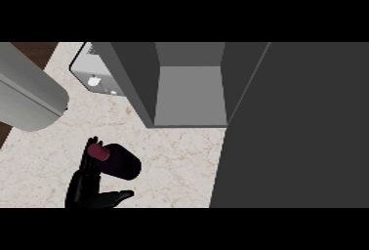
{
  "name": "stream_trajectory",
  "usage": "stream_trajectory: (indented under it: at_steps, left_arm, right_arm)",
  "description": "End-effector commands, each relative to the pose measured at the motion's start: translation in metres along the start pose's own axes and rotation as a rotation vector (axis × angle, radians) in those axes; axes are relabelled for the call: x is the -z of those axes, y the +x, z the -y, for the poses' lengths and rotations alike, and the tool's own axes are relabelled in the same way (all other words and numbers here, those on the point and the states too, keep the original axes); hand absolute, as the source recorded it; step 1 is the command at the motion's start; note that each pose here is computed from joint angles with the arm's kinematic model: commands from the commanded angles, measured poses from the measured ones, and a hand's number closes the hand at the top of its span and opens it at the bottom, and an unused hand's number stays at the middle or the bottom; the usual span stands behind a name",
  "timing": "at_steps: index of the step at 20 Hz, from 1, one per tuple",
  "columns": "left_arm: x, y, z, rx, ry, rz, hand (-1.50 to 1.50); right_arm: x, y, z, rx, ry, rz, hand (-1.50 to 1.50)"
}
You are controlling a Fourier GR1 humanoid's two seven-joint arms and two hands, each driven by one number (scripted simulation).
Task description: Pick up the wine, place it into the cabinet and close the cabinet
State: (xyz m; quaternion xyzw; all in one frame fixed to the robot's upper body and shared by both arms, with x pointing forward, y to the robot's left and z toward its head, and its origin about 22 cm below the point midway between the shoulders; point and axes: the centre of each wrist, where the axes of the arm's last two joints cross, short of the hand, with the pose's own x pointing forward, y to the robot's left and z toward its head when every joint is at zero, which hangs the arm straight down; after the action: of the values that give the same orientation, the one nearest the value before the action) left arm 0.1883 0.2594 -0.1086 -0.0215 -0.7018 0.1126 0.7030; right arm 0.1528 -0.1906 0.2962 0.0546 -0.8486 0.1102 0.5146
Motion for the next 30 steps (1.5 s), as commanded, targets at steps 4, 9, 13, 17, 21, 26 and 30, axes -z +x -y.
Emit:
stream_trajectory:
  at_steps: [4,9,13,17,21,26,30]
  left_arm:
    - [0.005,-0.022,-0.011,-0.053,-0.013,-0.002,-1.5]
    - [0.012,-0.034,-0.013,-0.031,-0.054,0.015,-1.5]
    - [0.002,-0.048,-0.008,-0.048,-0.045,0.019,-1.5]
    - [0.02,-0.048,0.015,-0.154,-0.048,0.006,1.5]
    - [0.036,-0.04,-0.003,-0.064,-0.131,0.061,1.5]
    - [0.03,-0.046,0.019,0.104,-0.207,0.19,1.5]
    - [0.048,-0.029,0.03,0.106,-0.207,0.264,1.5]
  right_arm:
    - [-0.009,0.018,0.008,0.052,0.038,-0.022,-1.5]
    - [-0.013,0.013,-0.002,0.048,0.037,-0.037,-1.5]
    - [-0.025,-0.001,0.001,0.061,0.037,-0.038,-1.5]
    - [-0.019,0.009,0.01,0.04,0.047,-0.037,-1.5]
    - [-0.03,0.01,0.003,0.039,0.053,-0.024,-1.5]
    - [-0.024,0.006,0.0,0.066,0.02,-0.016,-1.5]
    - [-0.03,-0.003,0.011,0.06,0.017,-0.039,-1.5]
